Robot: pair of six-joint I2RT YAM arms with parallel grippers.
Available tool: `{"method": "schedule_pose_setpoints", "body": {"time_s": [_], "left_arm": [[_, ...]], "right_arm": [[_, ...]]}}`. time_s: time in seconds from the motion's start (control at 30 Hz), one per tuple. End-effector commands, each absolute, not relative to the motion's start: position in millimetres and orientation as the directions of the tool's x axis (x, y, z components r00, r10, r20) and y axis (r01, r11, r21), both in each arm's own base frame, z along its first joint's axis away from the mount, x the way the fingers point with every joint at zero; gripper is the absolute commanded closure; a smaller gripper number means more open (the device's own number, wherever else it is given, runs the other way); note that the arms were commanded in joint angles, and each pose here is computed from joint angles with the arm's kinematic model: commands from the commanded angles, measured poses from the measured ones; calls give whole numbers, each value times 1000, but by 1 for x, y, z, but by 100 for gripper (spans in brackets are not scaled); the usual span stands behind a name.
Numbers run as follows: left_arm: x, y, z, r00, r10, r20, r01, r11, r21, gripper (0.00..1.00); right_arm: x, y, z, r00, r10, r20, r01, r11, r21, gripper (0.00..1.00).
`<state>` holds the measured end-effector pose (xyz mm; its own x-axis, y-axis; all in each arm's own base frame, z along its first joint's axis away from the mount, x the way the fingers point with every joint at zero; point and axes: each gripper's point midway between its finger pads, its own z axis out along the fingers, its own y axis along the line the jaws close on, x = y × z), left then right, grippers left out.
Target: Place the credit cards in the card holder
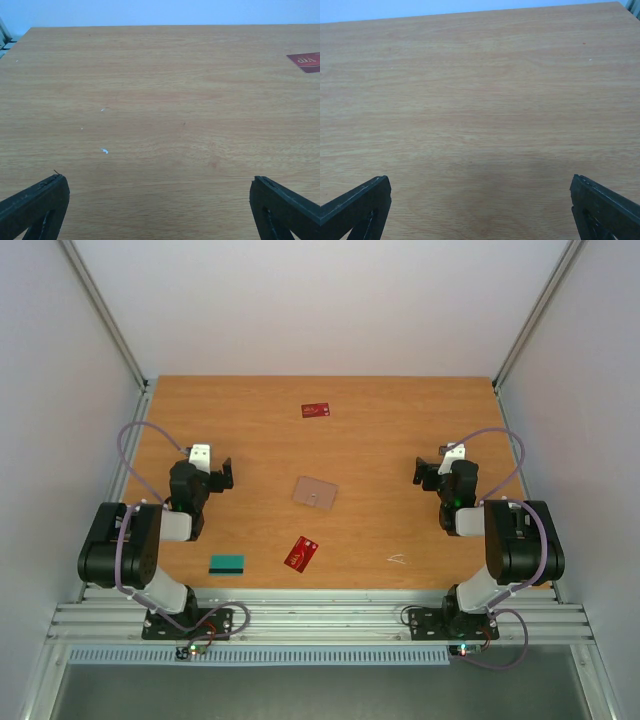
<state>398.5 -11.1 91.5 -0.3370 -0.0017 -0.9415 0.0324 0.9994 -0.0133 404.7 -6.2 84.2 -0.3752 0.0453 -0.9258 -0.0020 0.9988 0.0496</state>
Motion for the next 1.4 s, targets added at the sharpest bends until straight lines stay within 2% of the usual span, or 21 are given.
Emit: {"method": "schedule_pose_setpoints", "body": {"time_s": [0.0, 0.47, 0.53, 0.67, 0.73, 0.87, 0.93, 0.97, 1.03, 1.07, 1.13, 1.2, 1.23, 1.37], "left_arm": [[408, -7, 114, -257, -2, -966, 18, 1000, -7, 1], [405, -9, 127, -235, 1, -972, 23, 1000, -4, 1], [405, -7, 141, -239, 7, -971, 2, 1000, 7, 1], [402, 7, 159, -355, -53, -933, -112, 994, -14, 1], [403, 7, 179, -383, -144, -912, -150, 984, -93, 1], [395, 2, 189, -486, -230, -843, -177, 971, -163, 1], [391, 9, 191, -492, -313, -812, -260, 943, -207, 0], [389, 8, 190, -503, -354, -789, -277, 930, -241, 0], [386, -5, 188, -556, -386, -736, -234, 922, -307, 1], [383, -14, 188, -585, -396, -708, -208, 917, -341, 1], [376, -31, 186, -634, -426, -645, -179, 893, -413, 1], [368, -49, 186, -660, -459, -595, -149, 856, -495, 4], [362, -59, 183, -678, -470, -565, -141, 837, -528, 6], [339, -107, 163, -784, -425, -453, -84, 795, -601, 13]], "right_arm": [[409, -9, 94, -333, 37, -942, 5, 999, 38, 2], [405, -8, 97, -314, 31, -949, 1, 999, 32, 2], [402, -6, 110, -289, 21, -957, 2, 1000, 21, 1], [396, -12, 149, -274, 0, -962, 68, 997, -19, 1], [394, -1, 176, -259, 21, -966, 48, 999, 9, 2], [400, 5, 218, -339, 131, -932, 64, 991, 116, 1], [404, 25, 244, -347, 202, -916, -16, 975, 222, 2], [406, 32, 249, -352, 262, -899, -34, 956, 292, 2], [407, 31, 243, -411, 402, -819, 56, 907, 417, 1], [408, 43, 240, -467, 399, -789, 13, 895, 445, 2], [413, 72, 235, -585, 349, -732, -103, 864, 493, 1], [420, 92, 212, -735, 312, -603, -96, 831, 547, 3], [424, 102, 208, -776, 279, -566, -116, 819, 562, 6], [434, 146, 205, -833, 140, -536, -240, 781, 577, 8]]}}
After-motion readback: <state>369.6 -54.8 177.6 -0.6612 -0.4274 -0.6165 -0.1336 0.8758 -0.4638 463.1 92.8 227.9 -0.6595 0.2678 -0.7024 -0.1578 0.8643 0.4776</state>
